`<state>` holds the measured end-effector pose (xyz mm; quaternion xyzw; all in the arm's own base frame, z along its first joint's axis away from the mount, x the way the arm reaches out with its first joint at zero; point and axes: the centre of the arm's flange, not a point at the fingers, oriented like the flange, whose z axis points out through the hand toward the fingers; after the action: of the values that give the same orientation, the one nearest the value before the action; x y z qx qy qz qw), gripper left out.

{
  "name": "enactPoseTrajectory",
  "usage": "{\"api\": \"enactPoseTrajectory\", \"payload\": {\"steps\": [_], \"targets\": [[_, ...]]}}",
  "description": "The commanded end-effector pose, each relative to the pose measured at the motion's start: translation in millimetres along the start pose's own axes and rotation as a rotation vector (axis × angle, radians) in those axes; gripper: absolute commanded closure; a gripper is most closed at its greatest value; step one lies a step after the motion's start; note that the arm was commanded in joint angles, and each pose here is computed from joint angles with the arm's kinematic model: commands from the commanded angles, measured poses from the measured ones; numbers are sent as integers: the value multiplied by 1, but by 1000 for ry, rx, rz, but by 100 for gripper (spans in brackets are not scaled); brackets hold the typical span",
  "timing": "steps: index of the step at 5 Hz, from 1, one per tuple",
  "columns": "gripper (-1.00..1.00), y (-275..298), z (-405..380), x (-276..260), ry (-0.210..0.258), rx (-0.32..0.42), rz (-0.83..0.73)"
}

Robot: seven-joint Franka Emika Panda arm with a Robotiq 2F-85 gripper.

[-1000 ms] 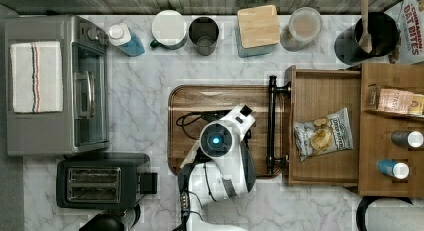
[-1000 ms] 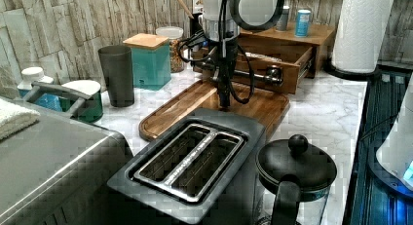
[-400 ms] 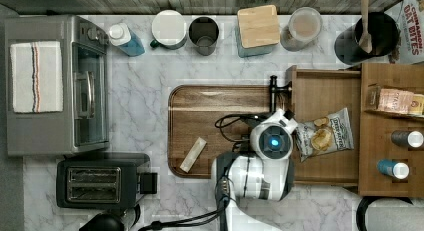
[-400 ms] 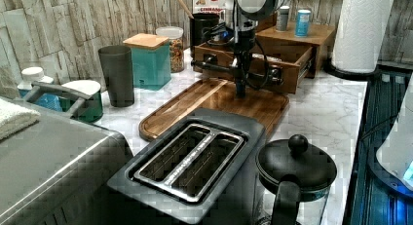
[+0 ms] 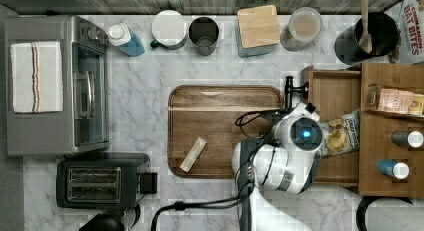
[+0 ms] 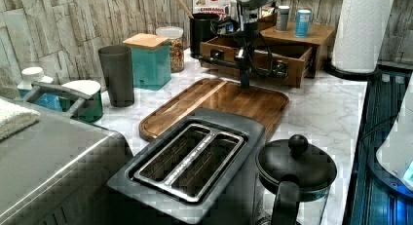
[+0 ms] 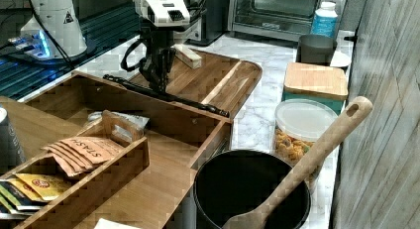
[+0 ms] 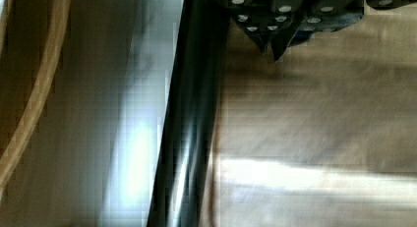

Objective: Close the drawer.

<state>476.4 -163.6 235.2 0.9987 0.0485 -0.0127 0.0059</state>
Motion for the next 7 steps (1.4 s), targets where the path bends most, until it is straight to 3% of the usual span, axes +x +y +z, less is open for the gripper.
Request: {"api": "enactPoseTrajectory", "payload": {"steps": [1,2,3,4,5,7], "targets": [[100,217,-120,20,140,-215,-31],[100,260,-109,1,136,-250,3],[100,296,-100,-27,99,-294,97],[100,302,-82,-56,100,-328,240],[100,288,-83,-67,79,-270,217],[100,289,-83,-67,79,-270,217]]}}
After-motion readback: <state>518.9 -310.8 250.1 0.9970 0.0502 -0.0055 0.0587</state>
